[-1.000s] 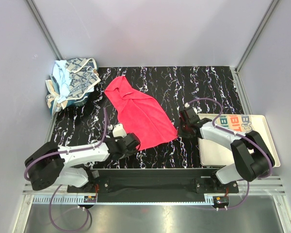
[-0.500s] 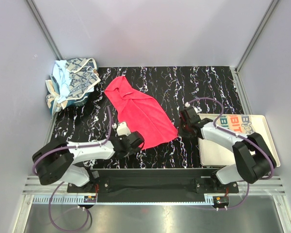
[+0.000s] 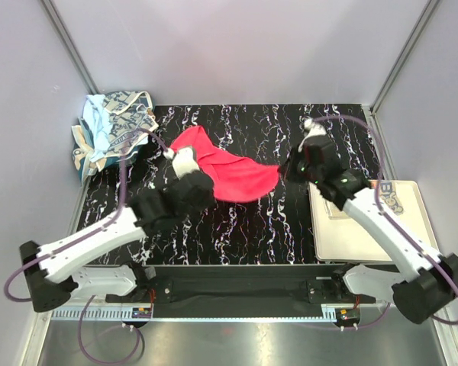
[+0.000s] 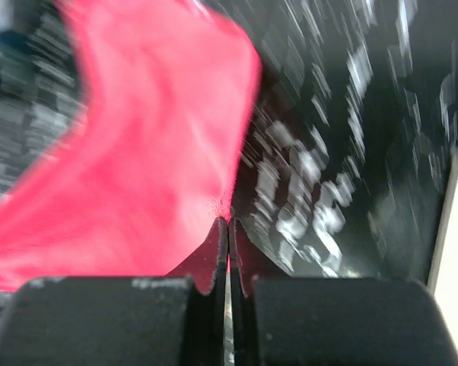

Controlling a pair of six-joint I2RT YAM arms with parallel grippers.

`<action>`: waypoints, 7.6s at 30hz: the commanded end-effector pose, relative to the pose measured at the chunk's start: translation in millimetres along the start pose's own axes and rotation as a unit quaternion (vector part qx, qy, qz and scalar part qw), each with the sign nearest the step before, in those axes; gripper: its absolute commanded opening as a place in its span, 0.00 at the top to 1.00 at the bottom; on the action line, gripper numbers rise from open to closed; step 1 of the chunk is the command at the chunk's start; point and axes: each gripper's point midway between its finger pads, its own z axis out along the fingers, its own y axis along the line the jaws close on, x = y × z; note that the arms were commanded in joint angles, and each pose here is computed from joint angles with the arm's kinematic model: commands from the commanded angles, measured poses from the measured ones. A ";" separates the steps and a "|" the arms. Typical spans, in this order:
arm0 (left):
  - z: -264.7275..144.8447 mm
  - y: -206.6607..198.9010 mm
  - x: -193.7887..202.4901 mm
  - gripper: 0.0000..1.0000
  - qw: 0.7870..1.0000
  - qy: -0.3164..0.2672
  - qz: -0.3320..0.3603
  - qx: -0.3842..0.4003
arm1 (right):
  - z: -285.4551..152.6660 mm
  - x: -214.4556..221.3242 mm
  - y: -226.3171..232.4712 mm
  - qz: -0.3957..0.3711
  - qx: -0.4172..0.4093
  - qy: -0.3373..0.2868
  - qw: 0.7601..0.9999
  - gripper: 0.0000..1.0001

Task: Fold and stack the towels
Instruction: Flatten out the crumpled towel, then fold the towel

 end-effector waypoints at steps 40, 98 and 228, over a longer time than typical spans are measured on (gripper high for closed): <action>-15.3 -39.8 -351.8 1.00 0.956 -0.227 -0.030 0.185 | -5.9 -303.6 110.6 -0.055 -0.140 -0.249 0.957 1.00; 90.8 -7.8 -325.9 1.00 0.958 -0.212 -0.026 0.192 | 84.8 -284.4 33.7 -0.031 -0.127 -0.195 0.972 1.00; 264.1 77.0 -321.6 1.00 0.972 -0.157 -0.072 0.158 | 246.5 -253.9 -22.7 0.063 -0.156 -0.098 0.981 1.00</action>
